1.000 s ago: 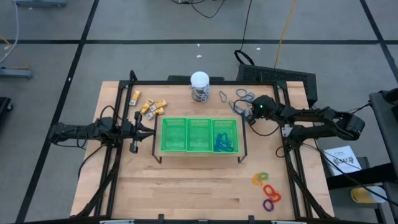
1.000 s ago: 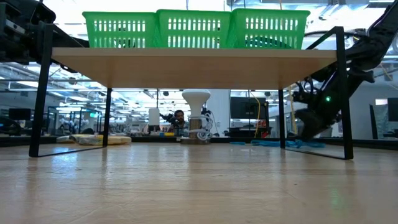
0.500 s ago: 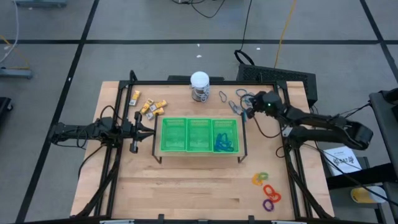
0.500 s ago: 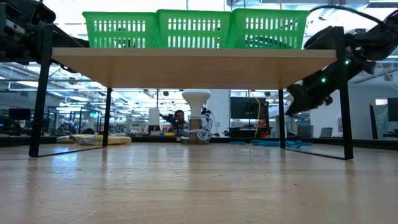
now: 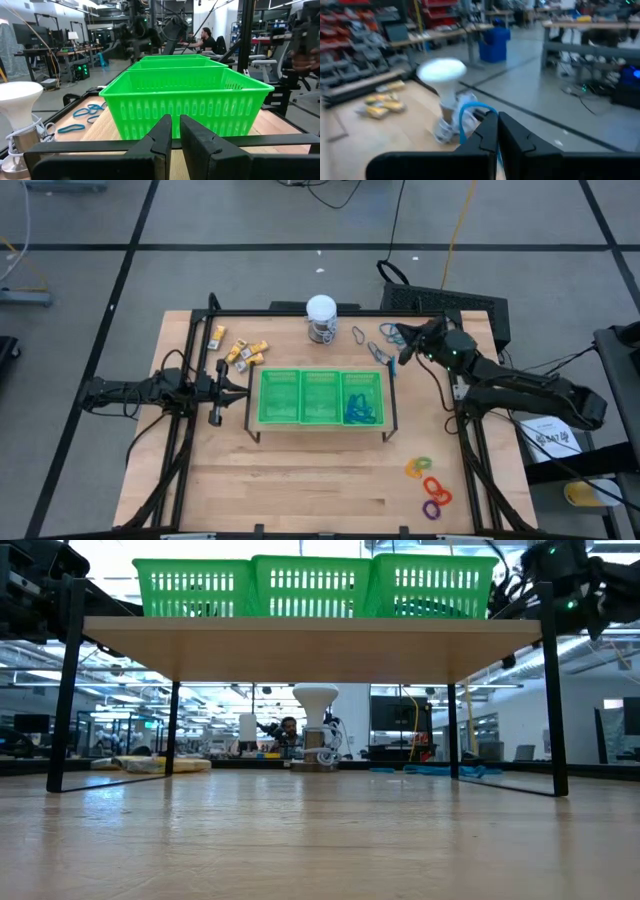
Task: Pick & Place Office Desk Supplies
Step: Put the blue rubber band into the right green bin on the shelf
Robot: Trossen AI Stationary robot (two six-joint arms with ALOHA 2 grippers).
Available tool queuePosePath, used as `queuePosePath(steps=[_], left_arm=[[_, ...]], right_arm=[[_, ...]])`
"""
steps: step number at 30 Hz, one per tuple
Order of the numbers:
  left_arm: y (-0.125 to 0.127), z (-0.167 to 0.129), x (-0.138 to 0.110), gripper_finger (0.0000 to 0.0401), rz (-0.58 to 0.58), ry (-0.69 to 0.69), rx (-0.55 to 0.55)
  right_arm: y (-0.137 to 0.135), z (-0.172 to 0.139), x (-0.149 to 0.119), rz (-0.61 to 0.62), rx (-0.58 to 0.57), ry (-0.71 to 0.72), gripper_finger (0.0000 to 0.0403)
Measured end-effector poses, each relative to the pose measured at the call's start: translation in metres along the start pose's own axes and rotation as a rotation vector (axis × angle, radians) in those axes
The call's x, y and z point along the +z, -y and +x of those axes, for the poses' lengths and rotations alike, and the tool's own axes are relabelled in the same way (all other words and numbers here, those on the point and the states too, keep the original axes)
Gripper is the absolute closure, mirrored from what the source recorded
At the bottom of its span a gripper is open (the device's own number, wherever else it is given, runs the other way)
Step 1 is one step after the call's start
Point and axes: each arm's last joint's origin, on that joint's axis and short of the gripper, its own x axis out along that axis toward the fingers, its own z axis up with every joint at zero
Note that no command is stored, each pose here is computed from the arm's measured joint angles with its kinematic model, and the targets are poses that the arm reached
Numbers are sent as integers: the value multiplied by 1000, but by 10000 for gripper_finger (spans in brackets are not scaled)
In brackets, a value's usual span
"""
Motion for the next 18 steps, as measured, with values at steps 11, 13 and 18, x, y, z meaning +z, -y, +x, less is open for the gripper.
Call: queuePosePath(steps=[11,13,18], left_arm=[[0,0,0,356,0,0,0],[0,0,0,357,0,0,0],[0,0,0,357,0,0,0]], right_arm=[[-55,-12,47,22,347,103,403],[-68,-16,50,22,416,103,403],[-93,-25,50,15,550,89,403]])
